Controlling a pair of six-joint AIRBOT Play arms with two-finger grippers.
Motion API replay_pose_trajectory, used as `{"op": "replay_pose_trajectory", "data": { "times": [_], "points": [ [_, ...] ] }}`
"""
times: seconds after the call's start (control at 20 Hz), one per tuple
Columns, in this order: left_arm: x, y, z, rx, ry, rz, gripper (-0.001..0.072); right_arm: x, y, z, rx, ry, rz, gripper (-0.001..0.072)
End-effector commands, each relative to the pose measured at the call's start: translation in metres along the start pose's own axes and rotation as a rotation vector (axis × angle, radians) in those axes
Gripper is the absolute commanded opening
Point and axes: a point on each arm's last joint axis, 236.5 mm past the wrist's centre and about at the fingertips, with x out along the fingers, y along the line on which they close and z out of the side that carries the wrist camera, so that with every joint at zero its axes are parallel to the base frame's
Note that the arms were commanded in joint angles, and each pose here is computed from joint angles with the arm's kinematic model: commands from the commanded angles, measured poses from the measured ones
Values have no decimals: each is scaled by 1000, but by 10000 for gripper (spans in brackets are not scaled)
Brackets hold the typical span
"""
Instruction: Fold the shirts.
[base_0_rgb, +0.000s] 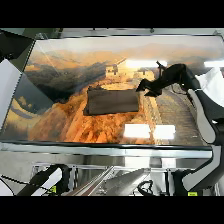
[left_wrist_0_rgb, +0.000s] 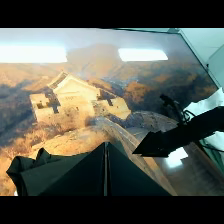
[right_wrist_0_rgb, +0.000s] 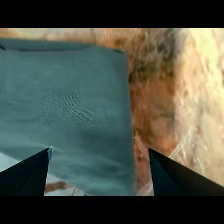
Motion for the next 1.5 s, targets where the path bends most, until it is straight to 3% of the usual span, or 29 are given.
{"op": "replay_pose_trajectory", "data": {
  "times": [0.0, 0.25, 0.3, 0.35, 0.4, 0.45, 0.7, 0.95, 1.2, 1.45],
  "points": [
    [0, 1, 0, -11, 1, 1, 20, 42, 2, -14, 16, 66, 39, 697],
    [-1, 0, 0, -9, 0, 1, 20, 61, 9, -19, 5, 72, 39, 685],
    [-1, 0, 0, -8, 0, 1, 19, 62, 11, -20, 2, 74, 41, 556],
    [-1, 0, 0, -8, 0, 1, 20, 63, 12, -21, -2, 76, 41, 386],
    [-1, 0, 0, -8, 1, 1, 19, 63, 14, -22, -19, 78, 47, 157],
    [-1, 0, -1, -8, 3, 0, 19, 62, 17, -22, -24, 76, 53, 21],
    [-1, -2, -10, -9, 41, -8, 19, -5, 48, 6, -83, -57, 93, 19],
    [-1, -2, -9, -8, 39, -8, 20, -197, 55, 76, -80, -471, 126, 18],
    [-1, -2, -9, -8, 40, -8, 20, -371, -16, 86, 73, -814, 71, 18],
    [-1, -3, -11, -8, 44, -10, 20, -467, -115, 30, 343, -945, -34, 19]
  ]
}}
